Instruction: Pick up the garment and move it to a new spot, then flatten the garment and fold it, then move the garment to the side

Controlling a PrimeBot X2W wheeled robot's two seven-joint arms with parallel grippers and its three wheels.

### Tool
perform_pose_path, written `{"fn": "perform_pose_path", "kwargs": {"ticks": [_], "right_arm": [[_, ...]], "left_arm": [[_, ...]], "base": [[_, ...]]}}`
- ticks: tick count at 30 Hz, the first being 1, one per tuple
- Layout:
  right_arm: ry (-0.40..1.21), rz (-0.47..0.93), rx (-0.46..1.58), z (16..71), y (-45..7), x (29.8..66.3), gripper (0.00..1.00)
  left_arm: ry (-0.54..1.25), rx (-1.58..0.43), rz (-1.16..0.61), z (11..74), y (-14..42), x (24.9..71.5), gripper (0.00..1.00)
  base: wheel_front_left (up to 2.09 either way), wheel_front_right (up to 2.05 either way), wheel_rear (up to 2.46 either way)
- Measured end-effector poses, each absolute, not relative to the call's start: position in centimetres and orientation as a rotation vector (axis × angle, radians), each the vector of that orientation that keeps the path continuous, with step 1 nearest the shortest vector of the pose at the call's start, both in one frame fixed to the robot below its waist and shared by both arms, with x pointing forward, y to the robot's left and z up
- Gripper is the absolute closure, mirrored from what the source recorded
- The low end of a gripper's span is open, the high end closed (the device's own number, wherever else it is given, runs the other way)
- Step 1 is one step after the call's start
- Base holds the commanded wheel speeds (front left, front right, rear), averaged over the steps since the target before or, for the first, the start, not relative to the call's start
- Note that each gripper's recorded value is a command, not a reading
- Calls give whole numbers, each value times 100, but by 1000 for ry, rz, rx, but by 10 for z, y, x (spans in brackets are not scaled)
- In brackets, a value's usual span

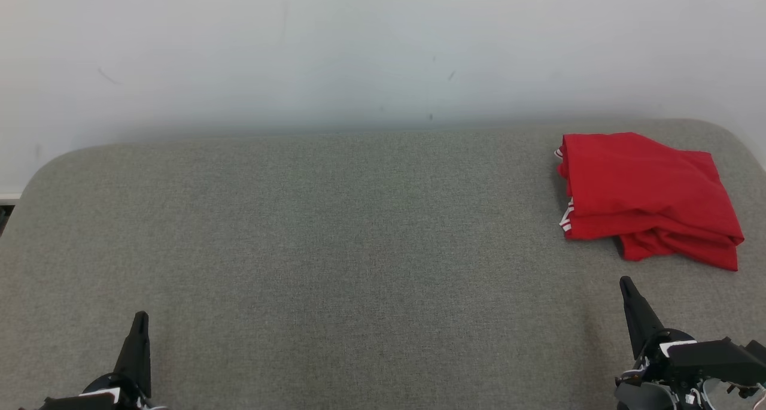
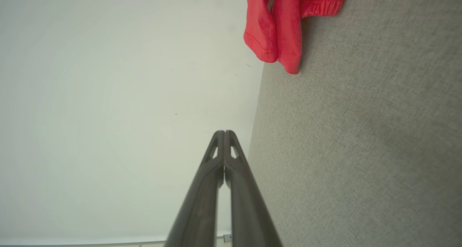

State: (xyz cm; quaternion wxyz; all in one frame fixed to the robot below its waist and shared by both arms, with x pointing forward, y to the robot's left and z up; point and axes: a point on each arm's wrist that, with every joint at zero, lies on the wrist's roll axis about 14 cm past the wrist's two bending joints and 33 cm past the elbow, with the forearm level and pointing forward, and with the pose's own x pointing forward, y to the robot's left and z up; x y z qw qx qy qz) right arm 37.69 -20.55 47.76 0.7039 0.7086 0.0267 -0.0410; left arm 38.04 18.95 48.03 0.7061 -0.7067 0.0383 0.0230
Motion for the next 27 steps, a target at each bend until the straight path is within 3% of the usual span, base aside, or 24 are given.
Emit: {"fn": "perform_pose_path", "kwargs": {"ticks": [27], "right_arm": [[59, -91, 1576, 478, -206, 377, 100]], "left_arm": [[85, -1571, 51, 480, 190, 380, 100]], "base": [[0, 0, 0]]}}
